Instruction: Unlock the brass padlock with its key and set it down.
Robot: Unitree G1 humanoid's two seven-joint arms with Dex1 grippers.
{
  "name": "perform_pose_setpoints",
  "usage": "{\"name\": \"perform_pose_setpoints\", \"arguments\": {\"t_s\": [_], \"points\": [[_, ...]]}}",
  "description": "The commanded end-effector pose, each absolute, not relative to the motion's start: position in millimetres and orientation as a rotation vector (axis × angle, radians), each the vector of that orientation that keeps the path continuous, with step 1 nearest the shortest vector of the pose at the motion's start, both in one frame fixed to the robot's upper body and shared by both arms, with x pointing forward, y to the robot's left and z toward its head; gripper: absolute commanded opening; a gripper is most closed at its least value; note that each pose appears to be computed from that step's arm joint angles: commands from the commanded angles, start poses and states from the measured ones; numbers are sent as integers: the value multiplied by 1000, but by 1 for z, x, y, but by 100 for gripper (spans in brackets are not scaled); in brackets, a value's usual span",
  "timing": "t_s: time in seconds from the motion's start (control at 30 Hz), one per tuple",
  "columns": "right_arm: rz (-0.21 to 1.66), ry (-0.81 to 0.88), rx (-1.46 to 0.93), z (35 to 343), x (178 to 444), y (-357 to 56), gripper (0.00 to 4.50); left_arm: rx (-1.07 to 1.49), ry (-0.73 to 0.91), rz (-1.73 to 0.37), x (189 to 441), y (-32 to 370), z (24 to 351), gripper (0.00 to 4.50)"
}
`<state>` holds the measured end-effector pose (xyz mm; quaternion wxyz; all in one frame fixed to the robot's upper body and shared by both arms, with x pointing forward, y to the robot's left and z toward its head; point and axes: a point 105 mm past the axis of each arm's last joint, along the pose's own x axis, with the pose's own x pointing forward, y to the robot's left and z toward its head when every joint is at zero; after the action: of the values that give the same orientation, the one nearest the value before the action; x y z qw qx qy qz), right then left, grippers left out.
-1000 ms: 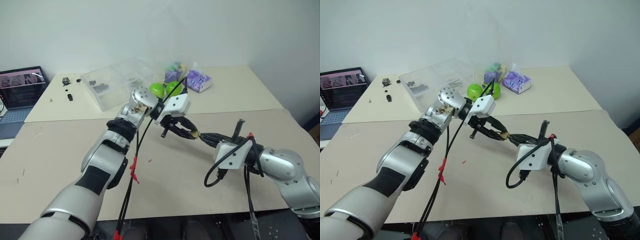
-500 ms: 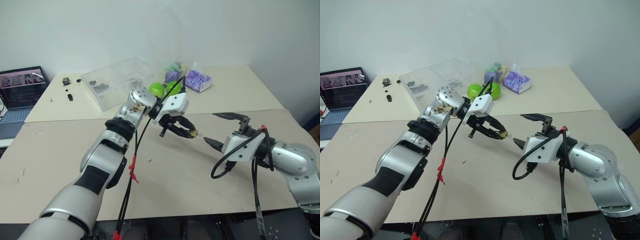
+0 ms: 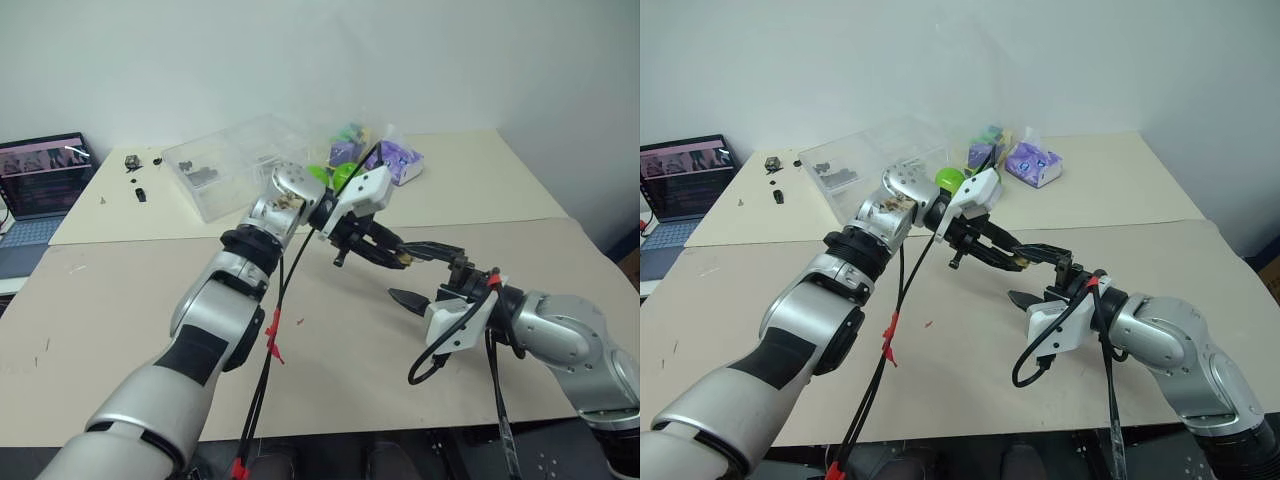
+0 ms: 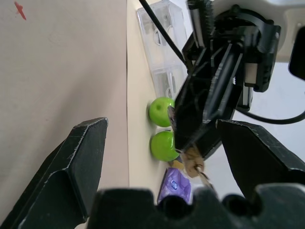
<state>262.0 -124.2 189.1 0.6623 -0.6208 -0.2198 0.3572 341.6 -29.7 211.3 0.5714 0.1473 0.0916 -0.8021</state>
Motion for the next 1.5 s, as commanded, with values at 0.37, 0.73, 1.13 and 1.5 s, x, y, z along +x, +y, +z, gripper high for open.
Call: {"name": "perform_pose_setpoints", "arguments": {"t_s": [0.37,0.73,1.13,1.5], "points": [[739,-624,-1333,219,255,-118,430,399,421,-1946,326,-2,200,118],[835,-602,-1274,204,250,-104,430,449,378,-1950,329,-6,202,118],[849,-545,-1288,189,256,-116,430,478,376,-1931,332,-1,200,118],[849,-573,-1277,196,256,-110,430,488,375,-1936,331,-2,197,118]]}}
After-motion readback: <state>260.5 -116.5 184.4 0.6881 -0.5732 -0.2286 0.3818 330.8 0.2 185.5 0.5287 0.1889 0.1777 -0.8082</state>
